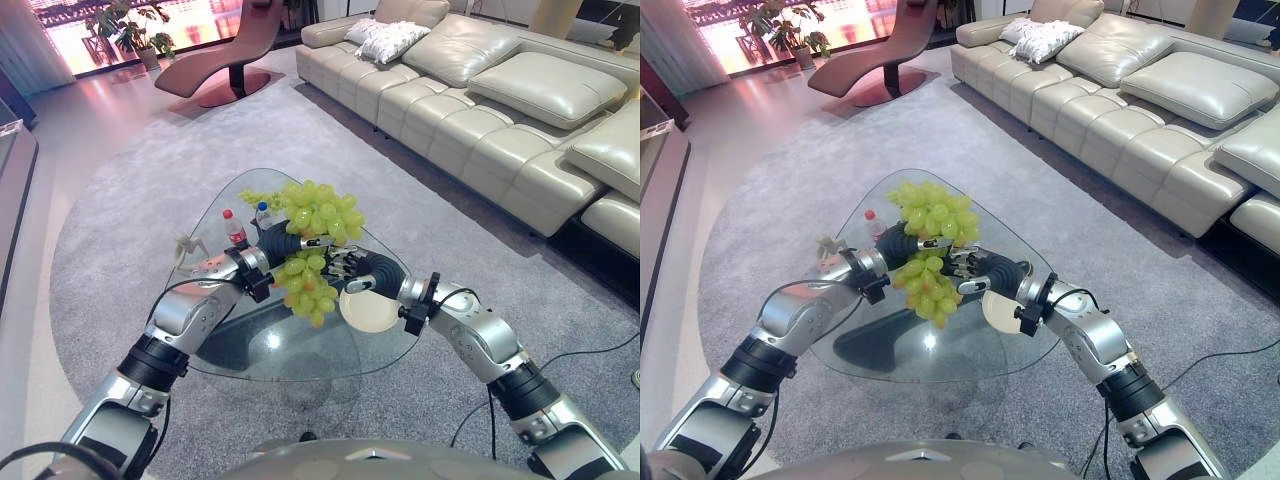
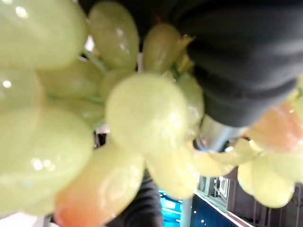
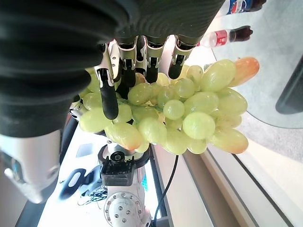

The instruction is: Pick up fruits into the plate

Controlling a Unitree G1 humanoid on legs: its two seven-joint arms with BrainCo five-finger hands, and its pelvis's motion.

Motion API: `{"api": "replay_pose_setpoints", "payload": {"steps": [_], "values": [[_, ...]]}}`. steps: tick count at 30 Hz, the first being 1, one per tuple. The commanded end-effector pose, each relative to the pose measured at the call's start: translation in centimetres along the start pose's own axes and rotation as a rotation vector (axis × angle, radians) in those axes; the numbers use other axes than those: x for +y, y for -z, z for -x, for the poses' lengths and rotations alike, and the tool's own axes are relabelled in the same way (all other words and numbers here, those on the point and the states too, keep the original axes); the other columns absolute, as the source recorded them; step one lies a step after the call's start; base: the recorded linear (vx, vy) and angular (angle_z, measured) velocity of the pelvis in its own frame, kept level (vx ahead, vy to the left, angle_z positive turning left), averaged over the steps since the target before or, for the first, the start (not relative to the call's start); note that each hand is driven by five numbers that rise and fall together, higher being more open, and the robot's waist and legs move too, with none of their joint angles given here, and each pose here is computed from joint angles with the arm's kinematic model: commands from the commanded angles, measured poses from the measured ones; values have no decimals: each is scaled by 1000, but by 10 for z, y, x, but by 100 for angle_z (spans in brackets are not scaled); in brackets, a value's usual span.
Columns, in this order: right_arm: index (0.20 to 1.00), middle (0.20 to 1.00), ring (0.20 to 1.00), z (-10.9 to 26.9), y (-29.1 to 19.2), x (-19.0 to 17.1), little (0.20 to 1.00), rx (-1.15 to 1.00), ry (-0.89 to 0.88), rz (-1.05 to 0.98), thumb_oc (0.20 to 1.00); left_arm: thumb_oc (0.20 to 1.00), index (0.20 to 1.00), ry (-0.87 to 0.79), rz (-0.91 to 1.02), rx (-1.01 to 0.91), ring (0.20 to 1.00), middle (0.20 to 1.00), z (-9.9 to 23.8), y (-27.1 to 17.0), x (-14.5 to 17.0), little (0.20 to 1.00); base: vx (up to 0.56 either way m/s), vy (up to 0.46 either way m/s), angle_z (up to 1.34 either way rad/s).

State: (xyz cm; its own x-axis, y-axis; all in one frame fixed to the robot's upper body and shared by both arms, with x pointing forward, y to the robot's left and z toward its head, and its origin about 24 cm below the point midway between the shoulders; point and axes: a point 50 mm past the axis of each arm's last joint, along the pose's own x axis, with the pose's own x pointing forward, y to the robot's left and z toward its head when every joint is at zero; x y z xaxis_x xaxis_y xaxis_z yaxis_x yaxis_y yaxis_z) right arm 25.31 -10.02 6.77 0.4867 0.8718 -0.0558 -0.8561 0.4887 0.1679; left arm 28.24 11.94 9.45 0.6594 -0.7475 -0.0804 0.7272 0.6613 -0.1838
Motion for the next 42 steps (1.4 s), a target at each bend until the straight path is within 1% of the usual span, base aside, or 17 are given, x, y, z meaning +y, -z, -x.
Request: {"api": "replay_pose_setpoints", "payload": {"steps": [1, 7, 18, 23, 26, 27, 29, 32, 35, 36, 42], "values": [[1000, 1000, 1000, -60, -32, 69, 1000, -153, -448, 14, 1000, 200, 200, 429, 71, -190, 200, 200, -43, -35, -76, 200, -15, 5, 7], [1000, 1000, 1000, -65, -29, 81, 1000, -137, -516, -12, 1000, 200, 200, 472, 74, -200, 200, 200, -45, -34, -86, 200, -2, 0, 3], [1000, 1000, 1000, -68, -22, 90, 1000, -122, -541, -64, 1000, 200, 200, 478, 101, -253, 200, 200, -46, -41, -91, 200, 0, 0, 0], [1000, 1000, 1000, -65, -18, 78, 1000, -119, -469, -74, 1000, 200, 200, 464, 87, -262, 200, 200, -46, -43, -89, 200, 0, 0, 0], [1000, 1000, 1000, -55, -19, 68, 1000, -135, -430, -71, 1000, 200, 200, 436, 75, -267, 200, 200, -41, -44, -82, 200, 0, 0, 0], [1000, 1000, 1000, -45, -20, 61, 1000, -142, -416, -62, 1000, 200, 200, 413, 68, -272, 200, 200, -36, -45, -75, 200, 0, 0, 0], [1000, 1000, 1000, -24, -22, 48, 1000, -152, -366, -36, 1000, 200, 200, 366, 59, -280, 200, 200, -26, -45, -62, 200, -35, 10, 1], [1000, 1000, 1000, 10, -27, 20, 1000, -147, -206, 42, 1000, 200, 200, 297, 48, -288, 200, 200, -9, -47, -40, 200, -59, -4, 1], [1000, 1000, 1000, 36, -31, -1, 1000, -148, -94, 77, 1000, 200, 200, 264, 40, -290, 200, 200, 3, -46, -28, 200, 0, 0, 0], [1000, 1000, 1000, 52, -36, -17, 1000, -153, 3, 112, 1000, 200, 200, 243, 28, -291, 200, 200, 11, -48, -21, 200, 0, 0, 0], [1000, 1000, 1000, 80, -48, -46, 1000, -148, 217, 211, 1000, 200, 200, 210, 6, -298, 200, 200, 19, -54, -9, 200, -5, -1, -1]]}}
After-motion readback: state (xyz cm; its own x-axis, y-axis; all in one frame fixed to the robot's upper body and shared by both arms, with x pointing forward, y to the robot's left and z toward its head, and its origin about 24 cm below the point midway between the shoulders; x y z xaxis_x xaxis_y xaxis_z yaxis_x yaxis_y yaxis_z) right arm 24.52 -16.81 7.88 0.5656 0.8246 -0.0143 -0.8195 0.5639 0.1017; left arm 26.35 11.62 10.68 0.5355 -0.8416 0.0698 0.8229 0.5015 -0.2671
